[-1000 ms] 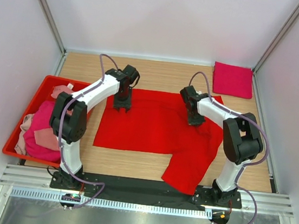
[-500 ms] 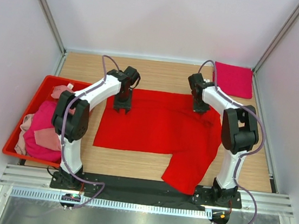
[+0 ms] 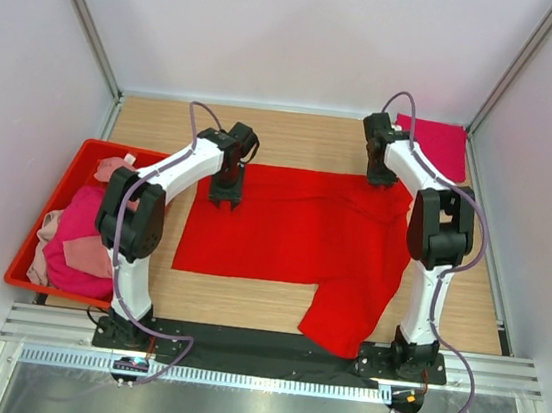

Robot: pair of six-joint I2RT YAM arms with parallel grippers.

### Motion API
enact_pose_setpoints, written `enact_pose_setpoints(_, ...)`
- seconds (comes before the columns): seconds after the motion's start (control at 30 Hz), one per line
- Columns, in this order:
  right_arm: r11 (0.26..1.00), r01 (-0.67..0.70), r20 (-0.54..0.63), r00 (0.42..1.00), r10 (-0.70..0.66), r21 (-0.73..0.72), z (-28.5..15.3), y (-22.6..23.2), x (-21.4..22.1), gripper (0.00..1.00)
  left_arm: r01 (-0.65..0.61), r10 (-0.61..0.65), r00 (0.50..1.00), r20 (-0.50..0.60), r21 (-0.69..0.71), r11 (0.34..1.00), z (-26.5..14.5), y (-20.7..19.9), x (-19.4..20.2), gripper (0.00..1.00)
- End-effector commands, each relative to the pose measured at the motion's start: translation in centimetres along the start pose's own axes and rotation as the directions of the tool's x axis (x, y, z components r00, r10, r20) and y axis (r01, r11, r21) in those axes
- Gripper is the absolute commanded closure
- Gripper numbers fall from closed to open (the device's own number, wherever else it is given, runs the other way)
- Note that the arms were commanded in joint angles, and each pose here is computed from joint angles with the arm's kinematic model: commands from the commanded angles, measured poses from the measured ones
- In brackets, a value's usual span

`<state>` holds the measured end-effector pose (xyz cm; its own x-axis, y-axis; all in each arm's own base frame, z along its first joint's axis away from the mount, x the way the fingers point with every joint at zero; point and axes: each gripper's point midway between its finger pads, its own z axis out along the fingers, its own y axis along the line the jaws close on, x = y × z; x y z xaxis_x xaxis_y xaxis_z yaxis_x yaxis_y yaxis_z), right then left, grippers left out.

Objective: Fold and stack the t-shirts
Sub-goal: Fold the tshirt

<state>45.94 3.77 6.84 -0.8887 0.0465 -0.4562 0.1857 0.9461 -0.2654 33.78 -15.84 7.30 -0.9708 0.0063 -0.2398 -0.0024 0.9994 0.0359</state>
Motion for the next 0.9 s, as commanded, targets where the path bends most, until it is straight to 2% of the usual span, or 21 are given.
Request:
enact_pose_setpoints(0.0,0.999,0.043,0.033,0.999,-0.043,-0.006,-4.3,0.0,0.4,0.72,-0.018,0.017,1.0,0.025,0.014,1.0,-0.7,-0.2,-0.6,0.62)
enact_pose_setpoints(0.13,0.995,0.071,0.04,0.997,-0.069,-0.069,-6.3,1.7,3.2,0.69,-0.005,0.004,1.0,0.022,0.031,1.0,-0.4,-0.5,-0.4,0.62)
enact_pose_setpoints(0.3,0.995,0.097,-0.026,0.995,-0.098,-0.037,-4.2,1.3,6.1,0.7,-0.007,0.006,1.0,0.019,0.043,0.999,-0.5,-0.9,-0.5,0.62)
enact_pose_setpoints(0.53,0.986,0.168,-0.037,0.985,-0.167,0.014,-1.9,1.0,6.2,0.7,-0.014,0.013,1.0,0.027,0.029,0.999,-1.0,-0.4,-0.5,0.62)
enact_pose_setpoints(0.87,0.99,0.139,-0.069,0.988,-0.14,-0.016,-0.5,1.1,6.7,0.69,-0.004,0.004,1.0,0.02,0.013,1.0,-1.1,0.2,0.3,0.62)
